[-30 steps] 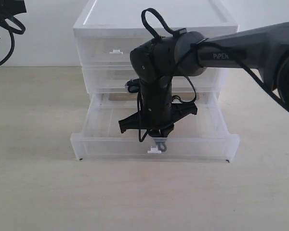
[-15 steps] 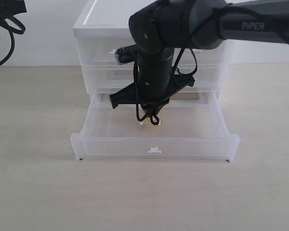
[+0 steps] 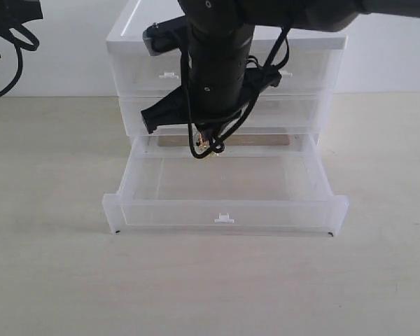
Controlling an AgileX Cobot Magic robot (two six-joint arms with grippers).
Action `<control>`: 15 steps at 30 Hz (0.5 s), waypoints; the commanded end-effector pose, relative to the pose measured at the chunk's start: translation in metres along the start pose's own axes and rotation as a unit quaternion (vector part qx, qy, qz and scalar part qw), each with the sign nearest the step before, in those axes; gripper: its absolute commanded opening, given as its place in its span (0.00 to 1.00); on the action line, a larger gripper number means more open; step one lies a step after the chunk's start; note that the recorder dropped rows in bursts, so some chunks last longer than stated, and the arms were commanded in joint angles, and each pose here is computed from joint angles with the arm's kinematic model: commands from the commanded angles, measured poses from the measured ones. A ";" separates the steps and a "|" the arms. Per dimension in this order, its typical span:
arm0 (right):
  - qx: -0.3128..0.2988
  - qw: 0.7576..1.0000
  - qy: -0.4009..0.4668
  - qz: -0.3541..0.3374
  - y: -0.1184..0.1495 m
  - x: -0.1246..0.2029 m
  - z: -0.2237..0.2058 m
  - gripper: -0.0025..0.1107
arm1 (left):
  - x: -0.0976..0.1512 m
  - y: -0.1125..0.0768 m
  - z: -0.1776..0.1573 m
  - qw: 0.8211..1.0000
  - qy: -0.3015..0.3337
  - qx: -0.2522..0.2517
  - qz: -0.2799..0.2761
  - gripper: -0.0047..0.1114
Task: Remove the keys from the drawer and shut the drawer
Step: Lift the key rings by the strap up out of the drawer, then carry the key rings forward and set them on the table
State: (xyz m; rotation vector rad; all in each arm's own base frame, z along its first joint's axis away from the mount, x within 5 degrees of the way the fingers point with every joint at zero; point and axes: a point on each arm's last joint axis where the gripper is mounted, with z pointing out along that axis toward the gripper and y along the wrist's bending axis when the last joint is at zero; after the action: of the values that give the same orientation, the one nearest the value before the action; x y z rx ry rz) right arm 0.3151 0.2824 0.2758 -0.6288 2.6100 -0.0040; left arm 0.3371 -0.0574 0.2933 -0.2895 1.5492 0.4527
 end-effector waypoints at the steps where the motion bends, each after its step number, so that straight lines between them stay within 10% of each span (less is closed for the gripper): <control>1: 0.013 0.999 -0.026 -0.031 0.006 0.004 -0.034 0.02 | -0.002 0.000 -0.001 1.000 -0.004 0.006 0.001 0.08; 15: 0.043 0.995 -0.026 -0.082 0.038 0.071 -0.097 0.02 | -0.002 -0.001 -0.001 1.000 -0.008 0.009 0.004 0.08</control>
State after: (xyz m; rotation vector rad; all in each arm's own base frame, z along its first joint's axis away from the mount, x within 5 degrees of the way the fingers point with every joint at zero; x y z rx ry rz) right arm 0.2203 0.2818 0.3355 -0.7898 2.4746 -0.1325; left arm 0.3373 -0.0578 0.2939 -0.2799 1.5445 0.4541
